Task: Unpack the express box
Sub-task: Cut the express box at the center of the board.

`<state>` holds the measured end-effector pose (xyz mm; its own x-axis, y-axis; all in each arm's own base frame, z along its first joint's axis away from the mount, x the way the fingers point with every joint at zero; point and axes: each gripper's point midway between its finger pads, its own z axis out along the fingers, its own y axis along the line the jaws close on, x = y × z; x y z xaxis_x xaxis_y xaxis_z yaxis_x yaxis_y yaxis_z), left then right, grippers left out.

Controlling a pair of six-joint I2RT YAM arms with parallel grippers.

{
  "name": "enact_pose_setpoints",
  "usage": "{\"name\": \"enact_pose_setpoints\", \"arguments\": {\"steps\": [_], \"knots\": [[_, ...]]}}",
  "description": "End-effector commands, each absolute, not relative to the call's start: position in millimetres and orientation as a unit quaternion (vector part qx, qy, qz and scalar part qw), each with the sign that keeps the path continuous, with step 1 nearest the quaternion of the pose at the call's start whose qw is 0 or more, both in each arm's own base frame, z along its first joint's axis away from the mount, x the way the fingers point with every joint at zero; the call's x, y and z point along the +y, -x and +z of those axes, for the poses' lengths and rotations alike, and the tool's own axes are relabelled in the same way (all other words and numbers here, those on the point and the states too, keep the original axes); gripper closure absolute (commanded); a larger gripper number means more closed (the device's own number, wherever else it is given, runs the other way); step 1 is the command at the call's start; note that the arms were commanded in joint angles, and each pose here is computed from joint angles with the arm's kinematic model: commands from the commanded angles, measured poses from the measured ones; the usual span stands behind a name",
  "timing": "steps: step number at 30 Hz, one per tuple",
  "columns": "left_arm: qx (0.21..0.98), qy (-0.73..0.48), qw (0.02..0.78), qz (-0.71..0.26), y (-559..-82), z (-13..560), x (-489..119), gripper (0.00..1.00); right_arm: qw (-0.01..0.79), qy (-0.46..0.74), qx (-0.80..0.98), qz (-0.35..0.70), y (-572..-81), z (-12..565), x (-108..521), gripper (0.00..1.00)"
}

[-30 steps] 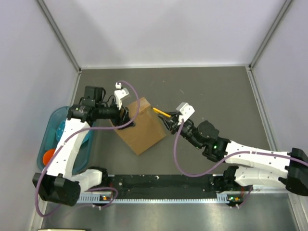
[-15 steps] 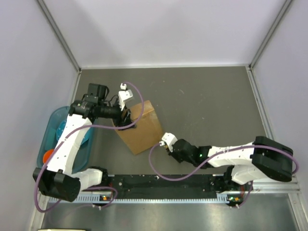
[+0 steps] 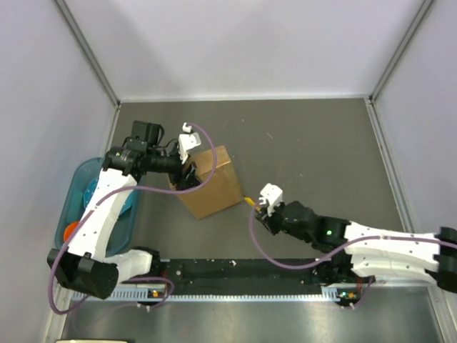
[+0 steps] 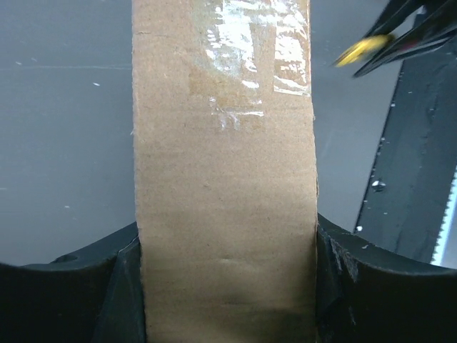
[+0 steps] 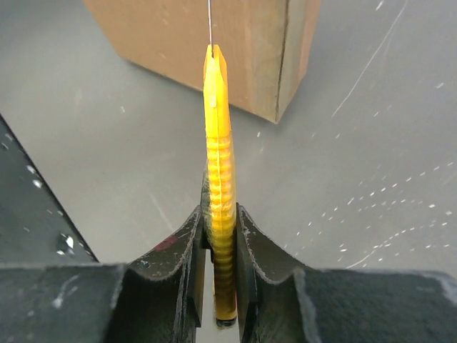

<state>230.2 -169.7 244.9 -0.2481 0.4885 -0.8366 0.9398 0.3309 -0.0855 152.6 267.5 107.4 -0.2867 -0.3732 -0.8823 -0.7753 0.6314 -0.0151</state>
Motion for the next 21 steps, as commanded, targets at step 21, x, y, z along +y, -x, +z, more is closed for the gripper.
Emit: {"name": "enact_pose_setpoints", "arguments": {"steps": [21], "knots": [[0.708,-0.580,0.335,-0.224,-228.4,234.0,-184.1,1.00,0.554,0.275,0.746,0.246,-173.6,195.8,269.3,1.00]]}}
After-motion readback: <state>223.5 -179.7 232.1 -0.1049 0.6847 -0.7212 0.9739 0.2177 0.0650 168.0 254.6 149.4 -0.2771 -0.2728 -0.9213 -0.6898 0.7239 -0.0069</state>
